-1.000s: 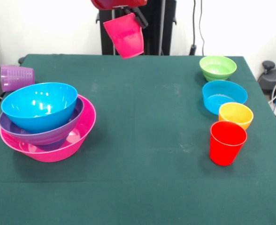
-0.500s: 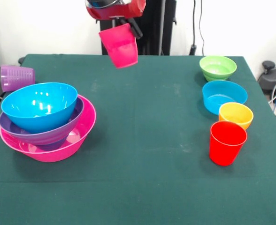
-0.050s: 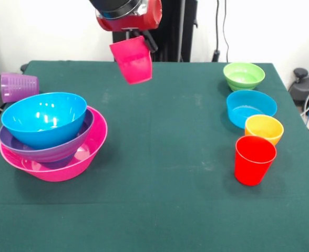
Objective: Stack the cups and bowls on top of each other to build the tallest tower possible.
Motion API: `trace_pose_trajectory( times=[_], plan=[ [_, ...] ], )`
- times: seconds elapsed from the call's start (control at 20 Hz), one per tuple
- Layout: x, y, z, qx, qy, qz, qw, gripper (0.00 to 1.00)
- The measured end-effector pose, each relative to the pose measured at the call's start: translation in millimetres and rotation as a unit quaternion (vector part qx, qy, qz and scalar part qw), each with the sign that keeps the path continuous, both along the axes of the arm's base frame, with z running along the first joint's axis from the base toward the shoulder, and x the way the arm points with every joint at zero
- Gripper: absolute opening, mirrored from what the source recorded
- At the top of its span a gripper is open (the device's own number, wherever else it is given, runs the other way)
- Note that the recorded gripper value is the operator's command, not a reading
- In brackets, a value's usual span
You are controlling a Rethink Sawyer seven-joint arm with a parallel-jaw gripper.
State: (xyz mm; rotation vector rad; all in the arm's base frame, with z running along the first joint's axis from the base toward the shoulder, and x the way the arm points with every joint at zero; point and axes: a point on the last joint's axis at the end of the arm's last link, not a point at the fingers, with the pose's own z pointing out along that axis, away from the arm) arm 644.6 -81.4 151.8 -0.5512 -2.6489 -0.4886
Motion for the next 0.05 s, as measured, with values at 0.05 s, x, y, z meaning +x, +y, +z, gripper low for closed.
trace_pose_trajectory(
  times=[0.05],
  plan=[
    [0.1, 0.1, -0.1, 0.000, 0.000, 0.000, 1.0000, 0.00]
  ],
)
